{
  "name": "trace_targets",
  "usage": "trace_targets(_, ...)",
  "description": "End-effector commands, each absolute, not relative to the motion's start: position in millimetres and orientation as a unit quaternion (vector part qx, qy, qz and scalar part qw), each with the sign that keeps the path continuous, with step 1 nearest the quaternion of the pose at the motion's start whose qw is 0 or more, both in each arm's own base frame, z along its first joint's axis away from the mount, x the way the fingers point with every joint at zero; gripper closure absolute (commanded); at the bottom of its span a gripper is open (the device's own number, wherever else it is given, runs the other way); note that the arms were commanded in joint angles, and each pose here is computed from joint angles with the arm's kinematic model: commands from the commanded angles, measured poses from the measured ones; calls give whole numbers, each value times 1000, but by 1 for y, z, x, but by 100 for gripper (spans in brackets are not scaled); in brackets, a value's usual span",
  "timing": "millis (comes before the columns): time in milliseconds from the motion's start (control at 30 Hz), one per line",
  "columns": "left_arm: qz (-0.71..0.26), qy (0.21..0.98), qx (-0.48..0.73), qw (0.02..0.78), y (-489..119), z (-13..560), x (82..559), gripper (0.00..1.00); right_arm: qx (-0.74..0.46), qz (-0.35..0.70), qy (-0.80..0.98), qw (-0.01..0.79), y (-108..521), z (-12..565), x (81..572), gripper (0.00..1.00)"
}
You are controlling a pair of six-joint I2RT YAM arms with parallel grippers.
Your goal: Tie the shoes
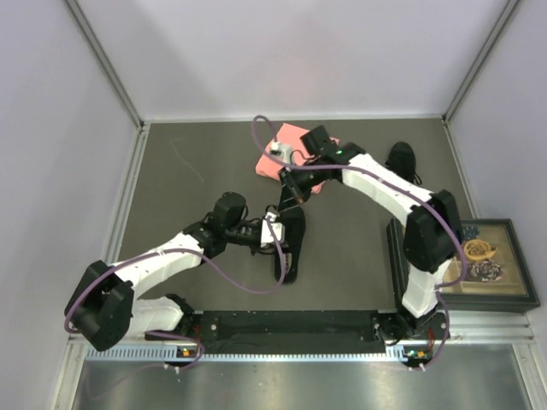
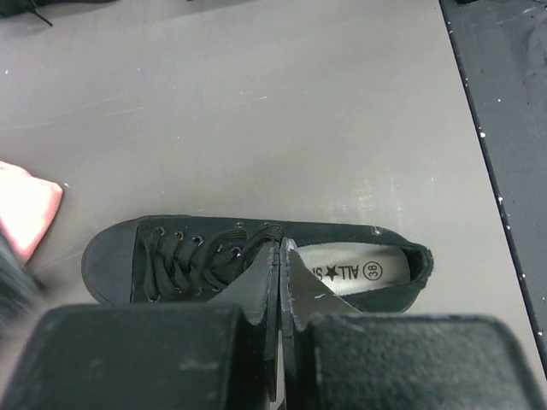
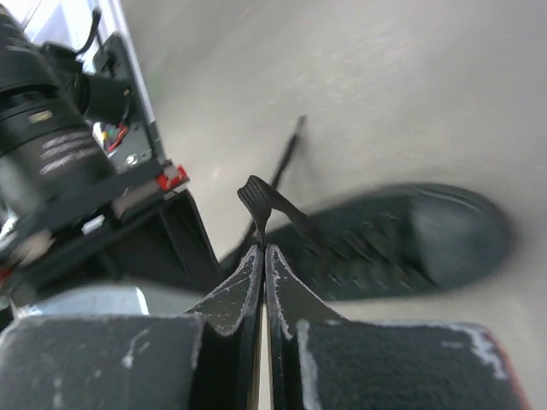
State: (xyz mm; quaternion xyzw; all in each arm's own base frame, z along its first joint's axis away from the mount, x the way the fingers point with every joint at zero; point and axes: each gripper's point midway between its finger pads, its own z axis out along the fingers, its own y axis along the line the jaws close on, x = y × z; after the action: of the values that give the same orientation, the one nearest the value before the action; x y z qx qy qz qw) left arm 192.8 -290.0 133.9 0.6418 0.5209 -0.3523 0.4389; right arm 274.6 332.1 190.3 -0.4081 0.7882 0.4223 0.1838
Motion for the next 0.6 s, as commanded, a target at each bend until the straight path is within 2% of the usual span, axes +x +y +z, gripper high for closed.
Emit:
trace_targets(0,-353,492,654,453,-289,143,186,100,-425,456,761,181,377,196,266,100)
trace_targets(200,-351,497,652,452,-288,138,186,100,-420,473,762,138,407,177,248,99)
trace_targets(267,-348,497,651,457,-289,139,188,100,-418,474,764,129,405,185,248,80)
trace_targets(300,-347,498,650,457,-289,138,189,100,-415,467,772,115,397,185,246,55)
trace_targets(400,-344,500,645,464,-290,139,193,100,-400,457,783,134,372,195,262,33)
trace_targets(500,-338,496,646,472,-291,140,196,100,-390,455,788,141,337,199,265,33)
trace_targets(567,-329,507,644,469,-289,137,200,100,-405,458,780,134,320,196,251,34)
